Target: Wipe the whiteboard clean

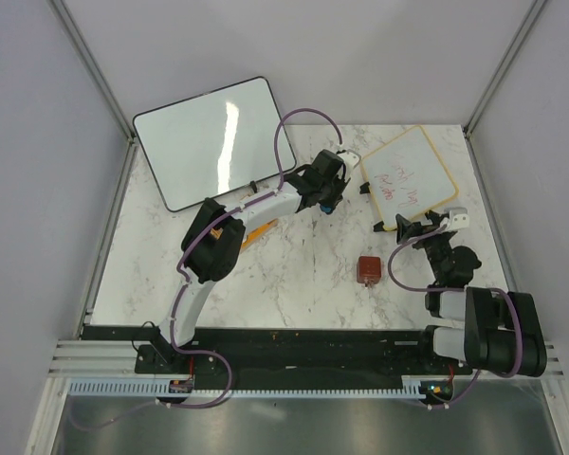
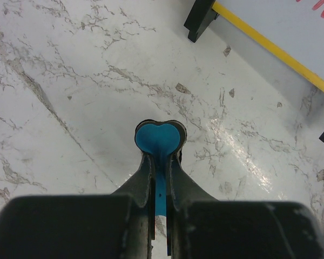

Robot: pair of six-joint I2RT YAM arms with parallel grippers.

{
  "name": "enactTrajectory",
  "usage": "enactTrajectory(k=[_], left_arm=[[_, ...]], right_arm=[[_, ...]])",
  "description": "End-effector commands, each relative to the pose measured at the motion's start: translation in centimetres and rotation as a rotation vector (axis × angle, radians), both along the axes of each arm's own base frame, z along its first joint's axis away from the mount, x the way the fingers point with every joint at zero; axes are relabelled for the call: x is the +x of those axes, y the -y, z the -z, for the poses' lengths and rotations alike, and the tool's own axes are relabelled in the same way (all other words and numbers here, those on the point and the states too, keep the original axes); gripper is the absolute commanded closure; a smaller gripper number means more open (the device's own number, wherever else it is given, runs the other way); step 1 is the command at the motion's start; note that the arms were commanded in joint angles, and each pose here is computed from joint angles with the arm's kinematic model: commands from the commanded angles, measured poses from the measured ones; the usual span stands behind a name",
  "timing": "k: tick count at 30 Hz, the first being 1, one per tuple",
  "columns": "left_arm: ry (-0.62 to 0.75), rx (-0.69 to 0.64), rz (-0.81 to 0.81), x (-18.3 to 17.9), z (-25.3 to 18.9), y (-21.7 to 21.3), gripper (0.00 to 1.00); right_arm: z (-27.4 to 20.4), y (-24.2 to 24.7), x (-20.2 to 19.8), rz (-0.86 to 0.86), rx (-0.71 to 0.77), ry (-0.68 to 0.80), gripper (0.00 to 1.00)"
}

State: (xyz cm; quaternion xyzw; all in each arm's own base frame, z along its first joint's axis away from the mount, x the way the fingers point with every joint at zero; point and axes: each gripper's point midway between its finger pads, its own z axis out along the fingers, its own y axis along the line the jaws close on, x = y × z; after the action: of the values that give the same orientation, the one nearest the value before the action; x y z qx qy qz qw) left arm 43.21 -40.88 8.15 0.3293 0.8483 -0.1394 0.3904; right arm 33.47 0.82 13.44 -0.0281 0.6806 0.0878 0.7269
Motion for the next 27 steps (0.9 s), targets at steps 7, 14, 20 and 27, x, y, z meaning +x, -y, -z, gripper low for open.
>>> enactTrajectory(k=[7,14,20,27], left_arm=[[0.030,-0.019,0.026,0.0,-1.8,0.3,0.98],[0.019,-0.033,0.042,-0.2,-1.7,0.6,0.98],[0.022,-0.063,0.030,-0.3,-2.8,1.1,0.98],[0.042,-0.078,0.044,-0.7,-4.1,1.6,0.98]], right_arm=[[-8.2,-2.3,2.0,-0.301,0.003,0.054,0.02],[-4.2,1.6,2.4,-0.132,-0.164,-0.234,0.02],[-5.9,6.1,3.6,-0.002,-0.219,-0.337,0.02],[-10.6,9.8,5.9,0.023,-0.120,-0.341,0.05]])
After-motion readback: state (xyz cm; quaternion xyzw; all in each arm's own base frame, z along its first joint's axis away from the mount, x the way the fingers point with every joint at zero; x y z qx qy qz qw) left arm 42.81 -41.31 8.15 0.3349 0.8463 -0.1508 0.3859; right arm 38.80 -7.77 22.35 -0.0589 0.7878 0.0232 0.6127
